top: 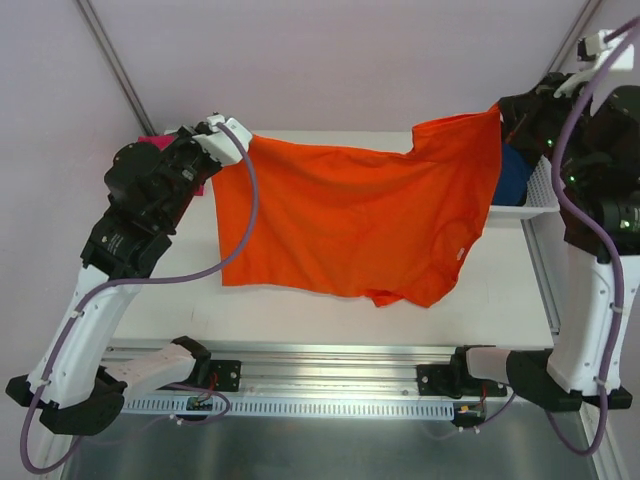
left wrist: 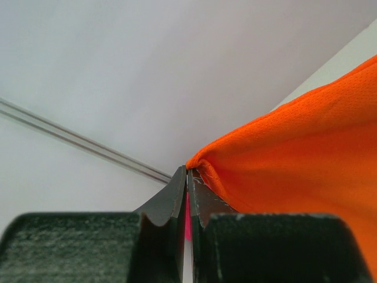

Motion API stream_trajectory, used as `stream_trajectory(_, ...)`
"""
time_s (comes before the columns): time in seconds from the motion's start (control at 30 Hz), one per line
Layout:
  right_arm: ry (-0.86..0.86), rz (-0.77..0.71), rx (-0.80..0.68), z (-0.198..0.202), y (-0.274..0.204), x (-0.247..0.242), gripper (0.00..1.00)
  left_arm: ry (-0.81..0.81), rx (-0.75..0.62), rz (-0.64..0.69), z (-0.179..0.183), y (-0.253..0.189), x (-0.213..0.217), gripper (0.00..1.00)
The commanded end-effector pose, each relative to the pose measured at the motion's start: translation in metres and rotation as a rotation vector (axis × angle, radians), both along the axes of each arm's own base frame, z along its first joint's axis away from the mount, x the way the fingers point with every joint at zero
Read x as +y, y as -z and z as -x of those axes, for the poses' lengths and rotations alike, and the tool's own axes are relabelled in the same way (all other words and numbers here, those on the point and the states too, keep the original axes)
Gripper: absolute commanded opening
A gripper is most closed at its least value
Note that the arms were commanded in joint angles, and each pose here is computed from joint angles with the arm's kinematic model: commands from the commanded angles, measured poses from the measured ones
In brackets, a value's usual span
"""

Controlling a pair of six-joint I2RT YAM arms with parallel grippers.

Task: Fold and stack the t-shirts
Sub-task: Flatten the tshirt out

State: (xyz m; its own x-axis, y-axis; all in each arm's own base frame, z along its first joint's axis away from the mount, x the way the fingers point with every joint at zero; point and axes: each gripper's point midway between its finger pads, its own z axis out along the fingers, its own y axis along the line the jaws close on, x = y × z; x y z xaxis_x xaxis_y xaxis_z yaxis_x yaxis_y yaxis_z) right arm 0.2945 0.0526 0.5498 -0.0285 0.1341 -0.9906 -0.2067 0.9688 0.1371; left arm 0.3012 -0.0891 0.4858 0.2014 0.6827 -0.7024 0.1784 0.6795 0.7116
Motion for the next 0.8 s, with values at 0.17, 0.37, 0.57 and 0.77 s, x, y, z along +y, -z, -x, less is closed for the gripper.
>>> stream_trajectory(0.17,-0.002,-0.006,-0.059,-0.001,-0.020,-0.001,0.01,-0.041,-0.138,0.056,0.009,-0.043,0.013,0.00)
stream_trajectory(0.37,0.020,0.000,-0.110,0.039,-0.029,-0.008,0.00,-0.059,-0.197,0.042,0.025,-0.063,0.026,0.00)
stream_trajectory(0.57,0.025,-0.009,-0.162,0.081,-0.038,-0.012,0.01,-0.068,-0.254,0.059,0.046,-0.081,0.039,0.00)
stream_trajectory(0.77,0.049,0.004,-0.186,0.117,-0.034,-0.019,0.01,-0.074,-0.292,0.093,0.067,-0.092,0.052,0.00)
